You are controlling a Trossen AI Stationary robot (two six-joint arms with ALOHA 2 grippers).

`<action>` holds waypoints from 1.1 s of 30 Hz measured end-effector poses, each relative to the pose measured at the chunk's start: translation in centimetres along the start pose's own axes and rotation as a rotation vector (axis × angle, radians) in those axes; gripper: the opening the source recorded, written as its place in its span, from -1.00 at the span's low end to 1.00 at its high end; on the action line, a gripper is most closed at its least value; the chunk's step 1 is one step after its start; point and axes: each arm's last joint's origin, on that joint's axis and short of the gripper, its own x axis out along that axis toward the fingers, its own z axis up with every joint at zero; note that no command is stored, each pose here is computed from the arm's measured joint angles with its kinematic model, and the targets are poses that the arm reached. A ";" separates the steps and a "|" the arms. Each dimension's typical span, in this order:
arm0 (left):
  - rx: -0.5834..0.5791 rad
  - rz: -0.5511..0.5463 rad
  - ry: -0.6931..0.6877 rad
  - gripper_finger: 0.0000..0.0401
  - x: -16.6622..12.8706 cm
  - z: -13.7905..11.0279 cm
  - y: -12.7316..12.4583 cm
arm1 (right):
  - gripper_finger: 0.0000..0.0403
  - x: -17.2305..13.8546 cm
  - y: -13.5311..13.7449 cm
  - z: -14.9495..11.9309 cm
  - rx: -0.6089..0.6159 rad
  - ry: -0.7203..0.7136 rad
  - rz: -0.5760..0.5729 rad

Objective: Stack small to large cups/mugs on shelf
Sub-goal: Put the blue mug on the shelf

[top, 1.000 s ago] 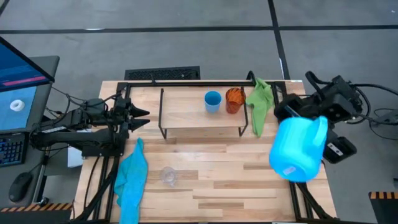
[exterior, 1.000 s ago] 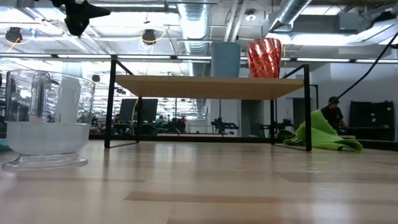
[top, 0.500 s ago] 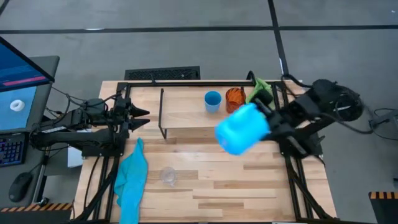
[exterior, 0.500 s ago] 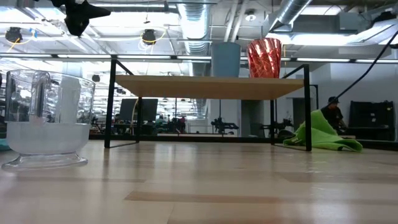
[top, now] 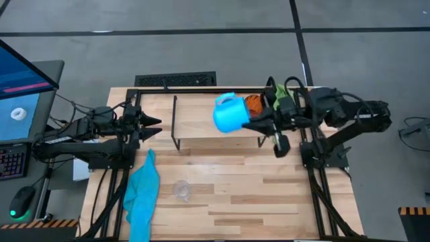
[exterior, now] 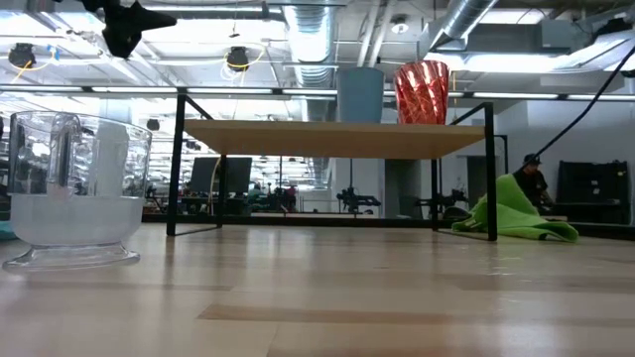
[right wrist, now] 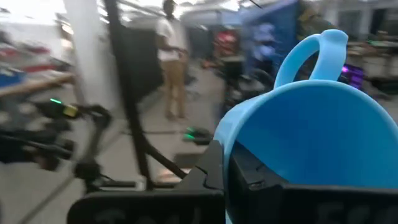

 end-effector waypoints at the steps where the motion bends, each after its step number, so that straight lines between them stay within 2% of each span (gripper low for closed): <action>1: -0.004 0.005 -0.002 0.10 0.0 0.0 0.0 | -0.95 0.2 -0.2 -0.3 -0.008 0.018 -0.024; 6: -0.019 0.026 -0.012 0.10 0.0 0.0 0.1 | -0.95 1.2 -0.9 -1.4 -0.115 0.106 -0.123; 16: -0.066 0.075 -0.038 0.10 0.0 0.1 0.2 | -0.94 5.3 -3.0 -4.4 -0.524 0.332 -0.330; 18: -0.085 0.086 -0.045 0.10 0.0 0.1 0.3 | -0.94 6.3 -3.3 -4.9 -0.592 0.390 -0.342; 21: -0.106 0.108 -0.059 0.10 0.0 0.2 0.3 | -0.95 7.5 -3.8 -4.8 -0.583 0.430 -0.347; 27: -0.109 0.124 -0.078 0.10 0.0 0.3 0.3 | -0.94 8.6 -5.1 -2.5 -0.509 0.488 -0.359; 33: -0.109 0.126 -0.083 0.10 0.0 0.3 0.3 | -0.95 10.9 -6.6 -1.4 -0.340 0.551 -0.418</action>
